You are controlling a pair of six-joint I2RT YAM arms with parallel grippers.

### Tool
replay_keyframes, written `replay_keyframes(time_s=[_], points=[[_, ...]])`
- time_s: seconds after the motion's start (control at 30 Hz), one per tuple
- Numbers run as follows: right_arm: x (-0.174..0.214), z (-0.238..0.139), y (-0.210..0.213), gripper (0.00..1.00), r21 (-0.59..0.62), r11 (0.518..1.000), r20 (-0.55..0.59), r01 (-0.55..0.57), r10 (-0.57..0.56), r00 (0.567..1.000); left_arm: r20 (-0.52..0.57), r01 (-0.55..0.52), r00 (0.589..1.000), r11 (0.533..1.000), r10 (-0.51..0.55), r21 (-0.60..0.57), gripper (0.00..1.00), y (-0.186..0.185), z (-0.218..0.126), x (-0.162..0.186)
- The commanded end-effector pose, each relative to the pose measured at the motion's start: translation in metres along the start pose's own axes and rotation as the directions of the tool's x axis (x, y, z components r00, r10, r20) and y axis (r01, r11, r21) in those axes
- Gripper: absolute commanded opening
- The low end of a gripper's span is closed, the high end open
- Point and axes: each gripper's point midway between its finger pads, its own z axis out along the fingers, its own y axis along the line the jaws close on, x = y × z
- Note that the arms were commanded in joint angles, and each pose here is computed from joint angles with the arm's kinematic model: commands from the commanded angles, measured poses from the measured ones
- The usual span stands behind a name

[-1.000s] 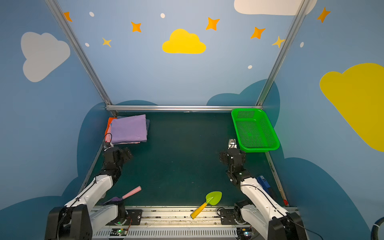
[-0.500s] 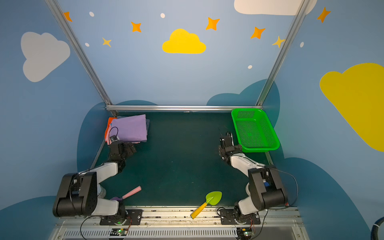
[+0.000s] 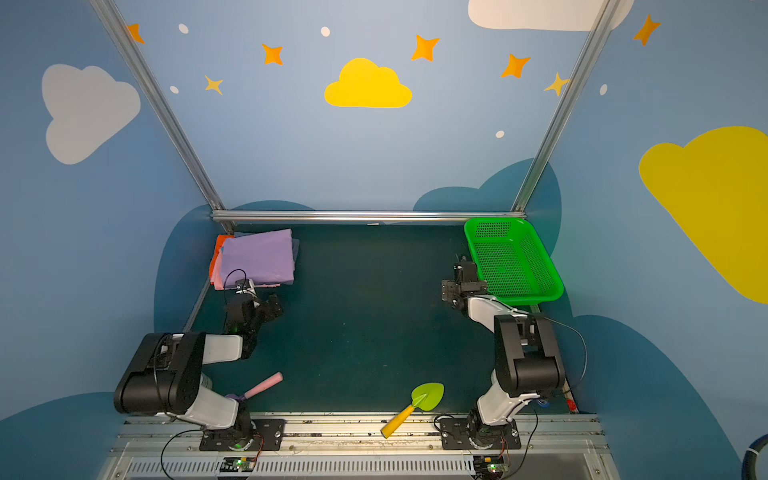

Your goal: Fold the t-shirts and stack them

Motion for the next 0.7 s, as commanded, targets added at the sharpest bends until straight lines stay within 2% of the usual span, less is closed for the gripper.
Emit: replay_keyframes(time_s=[0.0, 0.07, 0.1, 0.2, 0.23, 0.27, 0.3, 0.33, 0.67], points=[[0.006, -0.022, 0.0, 0.96, -0.161, 0.981, 0.146, -0.111, 0.135, 0.98, 0.056, -0.02, 0.998, 1.0, 0.019, 0.018, 1.0, -0.006, 0.0, -0.022], [0.002, -0.03, 0.003, 0.96, -0.202, 0.977, 0.315, -0.062, 0.125, 0.941, 0.069, -0.015, 0.998, 1.0, 0.013, 0.024, 1.0, -0.007, 0.0, -0.024], [0.001, -0.029, 0.007, 0.96, -0.219, 0.974, 0.334, -0.053, 0.126, 0.934, 0.058, -0.019, 0.998, 1.0, 0.018, 0.019, 1.0, -0.006, 0.0, -0.022], [-0.002, -0.025, 0.022, 0.96, -0.276, 0.96, 0.299, 0.047, 0.039, 0.954, 0.063, -0.019, 0.998, 1.0, 0.017, 0.021, 1.0, -0.006, 0.0, -0.022], [0.003, -0.023, 0.022, 0.96, -0.279, 0.96, 0.234, 0.025, 0.043, 0.971, 0.065, -0.018, 0.998, 1.0, 0.016, 0.021, 1.0, -0.006, 0.0, -0.023], [0.005, -0.021, 0.018, 0.96, -0.261, 0.964, 0.146, -0.044, 0.085, 0.986, 0.062, -0.018, 0.998, 1.0, 0.017, 0.02, 1.0, -0.006, 0.0, -0.022], [0.004, -0.021, 0.017, 0.96, -0.252, 0.966, 0.117, -0.059, 0.091, 0.989, 0.064, -0.018, 0.998, 1.0, 0.017, 0.021, 1.0, -0.006, 0.0, -0.023], [0.005, -0.021, 0.019, 0.96, -0.257, 0.966, 0.141, -0.029, 0.067, 0.988, 0.063, -0.019, 0.998, 1.0, 0.017, 0.021, 1.0, -0.006, 0.0, -0.023], [0.005, -0.021, 0.018, 0.96, -0.248, 0.967, 0.128, -0.049, 0.082, 0.988, 0.063, -0.02, 0.998, 1.0, 0.018, 0.02, 1.0, -0.007, 0.0, -0.022]])
